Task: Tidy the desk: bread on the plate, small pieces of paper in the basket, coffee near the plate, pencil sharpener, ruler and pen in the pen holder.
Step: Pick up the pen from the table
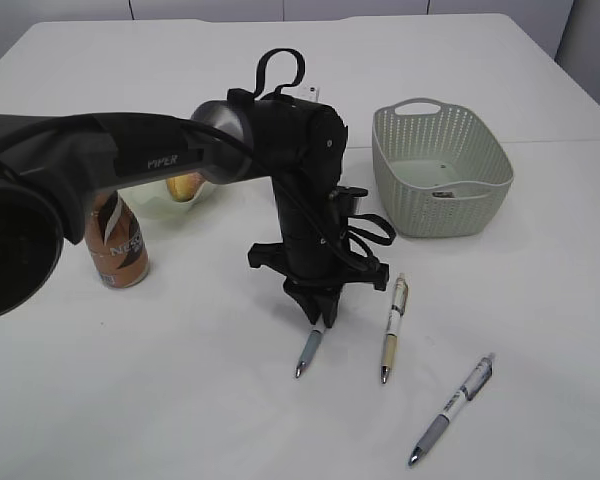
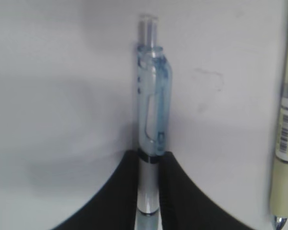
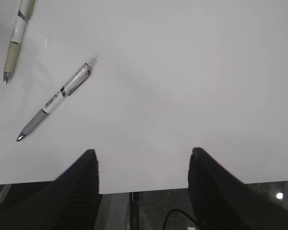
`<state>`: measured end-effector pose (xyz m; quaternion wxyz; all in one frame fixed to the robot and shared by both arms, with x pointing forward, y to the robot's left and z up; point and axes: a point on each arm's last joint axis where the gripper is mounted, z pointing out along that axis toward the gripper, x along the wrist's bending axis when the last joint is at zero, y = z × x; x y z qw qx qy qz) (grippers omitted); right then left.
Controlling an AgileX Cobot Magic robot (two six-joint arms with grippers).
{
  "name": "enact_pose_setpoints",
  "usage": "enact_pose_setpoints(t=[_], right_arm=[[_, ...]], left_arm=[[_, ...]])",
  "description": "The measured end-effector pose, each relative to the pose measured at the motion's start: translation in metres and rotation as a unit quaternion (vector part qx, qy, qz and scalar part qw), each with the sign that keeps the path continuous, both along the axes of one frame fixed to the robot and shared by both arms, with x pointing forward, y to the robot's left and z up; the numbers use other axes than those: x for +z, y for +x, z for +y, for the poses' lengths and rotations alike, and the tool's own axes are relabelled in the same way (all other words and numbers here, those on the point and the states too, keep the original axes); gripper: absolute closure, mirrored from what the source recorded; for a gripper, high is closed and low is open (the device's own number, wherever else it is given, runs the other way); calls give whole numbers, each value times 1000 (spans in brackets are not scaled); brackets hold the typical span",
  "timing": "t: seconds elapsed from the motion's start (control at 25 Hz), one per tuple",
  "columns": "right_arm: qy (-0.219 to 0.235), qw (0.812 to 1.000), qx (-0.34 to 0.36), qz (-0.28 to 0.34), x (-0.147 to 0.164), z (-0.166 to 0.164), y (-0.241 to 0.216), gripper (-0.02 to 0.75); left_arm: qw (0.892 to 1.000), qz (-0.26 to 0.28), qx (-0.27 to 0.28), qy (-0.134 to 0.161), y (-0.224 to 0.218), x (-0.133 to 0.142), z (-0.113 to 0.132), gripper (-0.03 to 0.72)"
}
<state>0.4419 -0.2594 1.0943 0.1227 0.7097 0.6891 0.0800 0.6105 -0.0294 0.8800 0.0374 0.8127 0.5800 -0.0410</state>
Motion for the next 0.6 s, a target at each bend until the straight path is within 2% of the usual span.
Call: enact_pose_setpoints(t=[0.2,0.4,0.6], right_arm=[[0,1000,0,0,0,0,0,271],[0,1000,0,0,0,0,0,271],[0,1000,0,0,0,0,0,271]], left_arm=[[1000,-4,-3,6,0,3,1,612],[1000,-7,-10,25,-1,13,7,612],[1000,-23,-8,3,-2,42,7,612]])
